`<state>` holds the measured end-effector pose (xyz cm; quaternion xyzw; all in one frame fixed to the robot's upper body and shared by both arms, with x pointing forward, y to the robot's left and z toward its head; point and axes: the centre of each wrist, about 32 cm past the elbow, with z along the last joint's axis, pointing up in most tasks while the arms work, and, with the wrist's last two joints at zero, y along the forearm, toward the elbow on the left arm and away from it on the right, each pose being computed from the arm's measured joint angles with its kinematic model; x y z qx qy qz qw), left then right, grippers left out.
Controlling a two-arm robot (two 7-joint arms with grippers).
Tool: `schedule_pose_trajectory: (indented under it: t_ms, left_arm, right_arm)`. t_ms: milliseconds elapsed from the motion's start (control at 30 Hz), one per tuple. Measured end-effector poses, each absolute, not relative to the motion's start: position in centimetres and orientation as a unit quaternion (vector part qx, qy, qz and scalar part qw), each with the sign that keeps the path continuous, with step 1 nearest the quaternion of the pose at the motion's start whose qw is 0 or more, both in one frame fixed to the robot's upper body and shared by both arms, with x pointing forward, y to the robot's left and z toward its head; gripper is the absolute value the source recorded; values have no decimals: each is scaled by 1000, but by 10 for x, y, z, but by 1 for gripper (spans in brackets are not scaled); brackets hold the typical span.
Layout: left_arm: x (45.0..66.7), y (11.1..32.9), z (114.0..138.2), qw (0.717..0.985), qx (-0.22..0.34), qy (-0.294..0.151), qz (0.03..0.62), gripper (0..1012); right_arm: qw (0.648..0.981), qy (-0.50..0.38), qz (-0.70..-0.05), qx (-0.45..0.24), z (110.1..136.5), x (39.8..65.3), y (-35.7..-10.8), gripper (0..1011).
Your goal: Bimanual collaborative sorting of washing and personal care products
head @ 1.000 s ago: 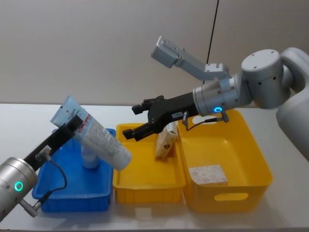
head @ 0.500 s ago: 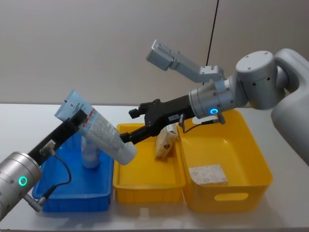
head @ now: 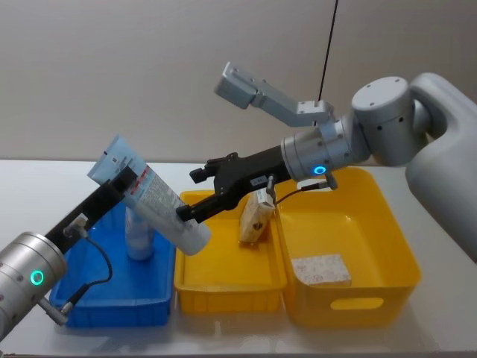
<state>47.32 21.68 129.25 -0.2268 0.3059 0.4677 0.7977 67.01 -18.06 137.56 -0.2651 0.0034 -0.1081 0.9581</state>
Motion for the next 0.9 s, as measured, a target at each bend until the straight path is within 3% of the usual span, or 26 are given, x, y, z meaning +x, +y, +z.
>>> schedule_pose_trajectory:
  t_ms: [900]
  left_arm:
    - [474, 216, 1293, 800, -226, 306, 465, 132]
  right_arm:
    - [961, 0, -69, -269, 1375, 678, -162, 1002]
